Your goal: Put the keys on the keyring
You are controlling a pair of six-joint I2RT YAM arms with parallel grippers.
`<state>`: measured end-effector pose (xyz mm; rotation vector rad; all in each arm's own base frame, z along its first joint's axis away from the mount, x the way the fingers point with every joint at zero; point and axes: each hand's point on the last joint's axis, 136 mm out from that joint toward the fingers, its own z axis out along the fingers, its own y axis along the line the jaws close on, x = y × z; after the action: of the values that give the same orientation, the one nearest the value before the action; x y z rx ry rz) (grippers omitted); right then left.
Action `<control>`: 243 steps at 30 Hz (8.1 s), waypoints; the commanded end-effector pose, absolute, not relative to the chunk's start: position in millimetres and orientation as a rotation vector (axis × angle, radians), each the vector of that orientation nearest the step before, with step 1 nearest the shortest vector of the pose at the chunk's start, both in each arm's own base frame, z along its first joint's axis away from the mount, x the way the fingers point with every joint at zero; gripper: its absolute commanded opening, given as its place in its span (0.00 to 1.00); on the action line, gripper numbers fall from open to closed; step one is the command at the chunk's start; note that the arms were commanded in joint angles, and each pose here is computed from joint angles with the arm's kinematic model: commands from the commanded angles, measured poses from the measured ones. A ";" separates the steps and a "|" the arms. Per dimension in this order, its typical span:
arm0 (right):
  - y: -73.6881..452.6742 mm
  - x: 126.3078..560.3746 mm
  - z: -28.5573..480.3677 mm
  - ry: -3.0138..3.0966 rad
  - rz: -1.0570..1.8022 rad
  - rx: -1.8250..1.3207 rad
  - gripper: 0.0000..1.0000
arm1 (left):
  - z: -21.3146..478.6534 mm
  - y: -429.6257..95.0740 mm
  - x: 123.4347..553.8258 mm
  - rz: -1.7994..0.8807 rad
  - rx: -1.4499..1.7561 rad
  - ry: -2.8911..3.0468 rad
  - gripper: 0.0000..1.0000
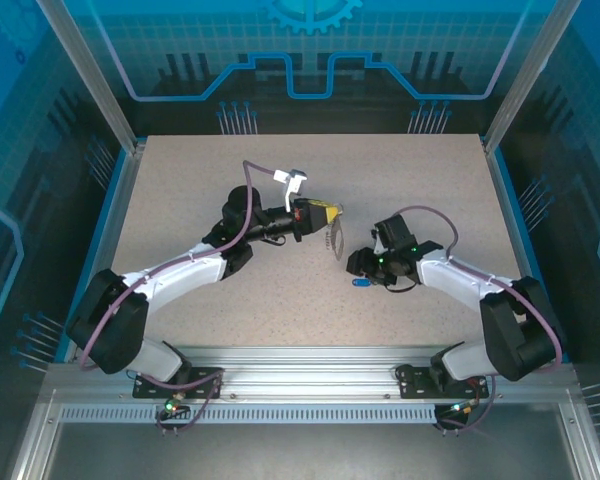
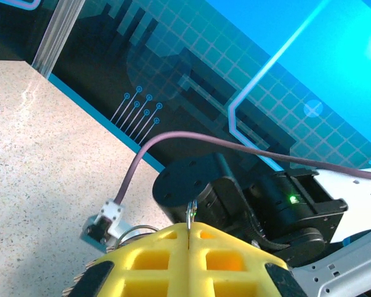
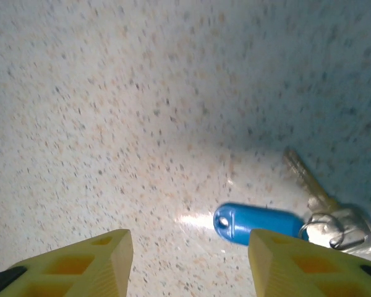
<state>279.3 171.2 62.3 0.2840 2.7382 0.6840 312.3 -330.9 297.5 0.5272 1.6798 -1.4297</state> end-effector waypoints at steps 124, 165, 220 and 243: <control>160.1 285.2 36.1 2.928 0.258 0.506 0.36 | 305.6 -316.9 316.2 -1.495 0.505 1.549 0.00; 164.7 278.8 27.4 2.984 0.189 0.374 0.10 | 310.7 -317.0 318.1 -1.503 0.494 1.543 0.00; 159.0 273.7 16.0 2.985 0.234 0.411 0.09 | 308.8 -318.9 320.2 -1.522 0.480 1.546 0.00; 174.6 311.3 111.9 2.582 0.688 0.136 0.00 | 307.0 -320.5 316.6 -1.499 0.530 1.569 0.00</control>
<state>295.8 162.4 69.4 0.2849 2.7621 0.5008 319.2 -320.4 292.0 0.4658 1.6239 -1.5220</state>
